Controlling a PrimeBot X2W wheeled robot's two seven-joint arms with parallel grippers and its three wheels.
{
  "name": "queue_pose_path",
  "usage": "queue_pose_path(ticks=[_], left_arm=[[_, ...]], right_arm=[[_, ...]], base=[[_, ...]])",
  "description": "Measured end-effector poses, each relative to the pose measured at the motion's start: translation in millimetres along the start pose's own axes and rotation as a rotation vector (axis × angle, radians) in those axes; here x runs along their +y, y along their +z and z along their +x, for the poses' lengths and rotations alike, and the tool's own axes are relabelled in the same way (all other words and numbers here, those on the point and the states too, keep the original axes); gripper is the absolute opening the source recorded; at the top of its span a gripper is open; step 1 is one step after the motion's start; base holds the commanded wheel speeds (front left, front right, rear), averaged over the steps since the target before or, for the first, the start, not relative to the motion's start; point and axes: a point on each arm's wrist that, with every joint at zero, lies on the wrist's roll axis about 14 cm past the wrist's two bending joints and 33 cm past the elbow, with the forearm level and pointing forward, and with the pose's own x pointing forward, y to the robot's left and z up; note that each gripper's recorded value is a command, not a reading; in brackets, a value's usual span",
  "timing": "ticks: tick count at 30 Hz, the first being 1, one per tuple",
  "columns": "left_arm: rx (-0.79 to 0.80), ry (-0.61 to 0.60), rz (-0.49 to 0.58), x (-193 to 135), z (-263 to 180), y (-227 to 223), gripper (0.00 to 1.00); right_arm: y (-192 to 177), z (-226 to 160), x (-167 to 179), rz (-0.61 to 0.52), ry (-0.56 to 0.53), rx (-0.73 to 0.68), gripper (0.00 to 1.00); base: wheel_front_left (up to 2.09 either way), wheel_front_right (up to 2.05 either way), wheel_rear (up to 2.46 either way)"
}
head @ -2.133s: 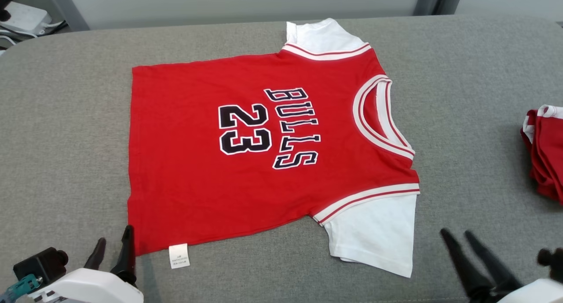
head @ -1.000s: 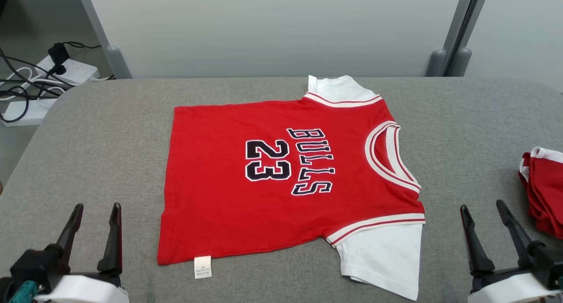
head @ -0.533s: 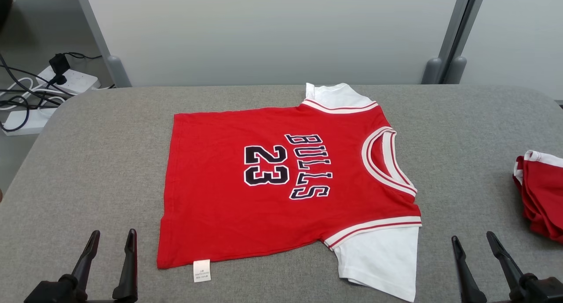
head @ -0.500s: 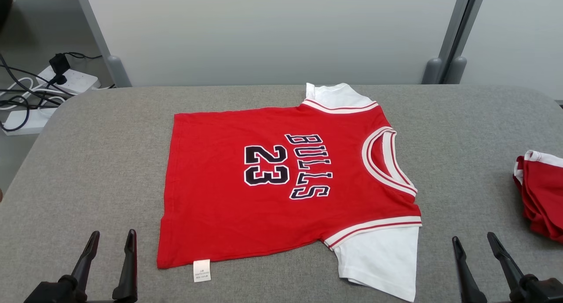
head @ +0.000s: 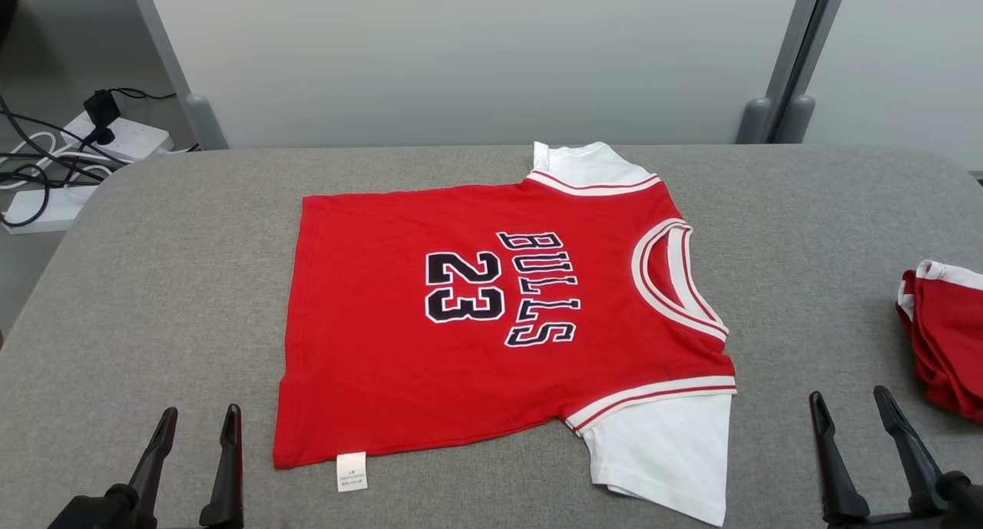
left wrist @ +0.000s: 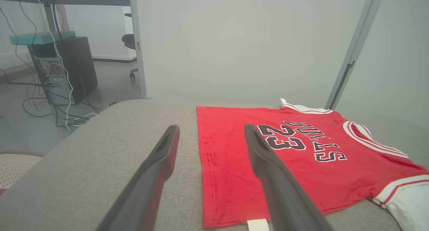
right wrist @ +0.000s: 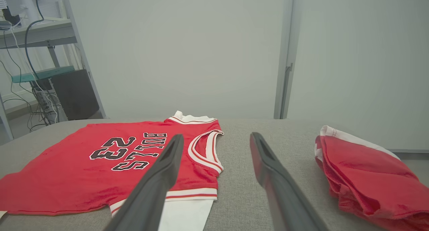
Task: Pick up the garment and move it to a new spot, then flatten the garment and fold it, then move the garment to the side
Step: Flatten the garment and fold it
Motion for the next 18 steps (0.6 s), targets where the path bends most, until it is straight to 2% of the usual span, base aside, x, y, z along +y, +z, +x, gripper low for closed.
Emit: queue_pose_path(ticks=[18], left_arm=[[0.015,0.006,-0.011,0.9,-2.2,-5.4,1.00]], right_arm=[[-0.3,-0.1,8.1,0.019,0.017,0.001,1.00]], base=[[0.00,0.00,0.00]])
